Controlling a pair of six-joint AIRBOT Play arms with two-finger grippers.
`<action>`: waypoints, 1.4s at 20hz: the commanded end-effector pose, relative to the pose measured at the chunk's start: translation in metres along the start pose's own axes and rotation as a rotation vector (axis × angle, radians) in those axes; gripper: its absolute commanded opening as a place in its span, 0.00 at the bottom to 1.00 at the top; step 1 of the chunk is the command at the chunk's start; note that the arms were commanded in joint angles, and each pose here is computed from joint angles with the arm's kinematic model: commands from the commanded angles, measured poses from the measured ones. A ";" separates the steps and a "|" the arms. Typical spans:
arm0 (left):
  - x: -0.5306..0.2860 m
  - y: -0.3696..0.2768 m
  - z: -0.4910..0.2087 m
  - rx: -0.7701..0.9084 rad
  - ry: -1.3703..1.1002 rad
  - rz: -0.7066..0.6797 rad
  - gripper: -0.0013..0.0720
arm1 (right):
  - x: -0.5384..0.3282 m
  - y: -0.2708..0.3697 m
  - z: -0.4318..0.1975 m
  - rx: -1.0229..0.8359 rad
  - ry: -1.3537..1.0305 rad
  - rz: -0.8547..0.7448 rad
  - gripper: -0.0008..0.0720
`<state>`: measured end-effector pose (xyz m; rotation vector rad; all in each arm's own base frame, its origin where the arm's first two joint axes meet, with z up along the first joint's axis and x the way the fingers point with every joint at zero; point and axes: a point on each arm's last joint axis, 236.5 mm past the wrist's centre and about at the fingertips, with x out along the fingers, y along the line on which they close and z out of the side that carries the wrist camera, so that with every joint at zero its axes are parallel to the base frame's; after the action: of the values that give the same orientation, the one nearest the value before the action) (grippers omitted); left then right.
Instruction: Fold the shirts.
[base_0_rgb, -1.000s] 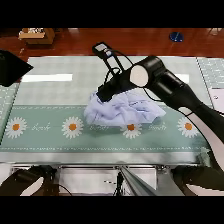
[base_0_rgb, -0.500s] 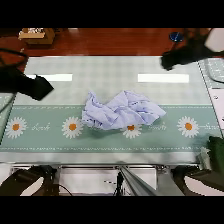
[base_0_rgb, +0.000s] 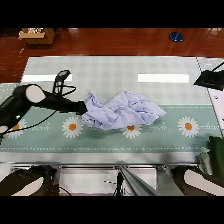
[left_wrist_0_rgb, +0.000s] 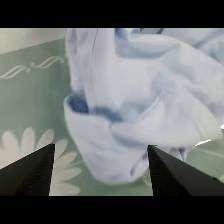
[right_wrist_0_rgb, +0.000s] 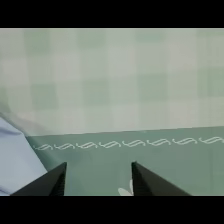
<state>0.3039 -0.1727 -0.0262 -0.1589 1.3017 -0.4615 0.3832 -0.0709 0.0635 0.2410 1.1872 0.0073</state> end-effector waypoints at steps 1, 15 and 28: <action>0.045 -0.002 0.007 -0.060 0.037 -0.073 1.00 | 0.022 0.005 -0.018 0.040 0.029 0.078 0.68; 0.046 -0.020 0.022 -0.025 0.092 -0.136 0.05 | 0.066 0.026 -0.067 0.095 0.127 0.204 0.69; 0.034 -0.026 0.032 -0.007 0.051 -0.141 0.05 | 0.150 0.126 -0.143 0.109 0.289 0.431 0.13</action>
<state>0.3331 -0.2142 -0.0409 -0.2493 1.3563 -0.5827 0.3226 0.0704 -0.0881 0.6493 1.3940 0.3218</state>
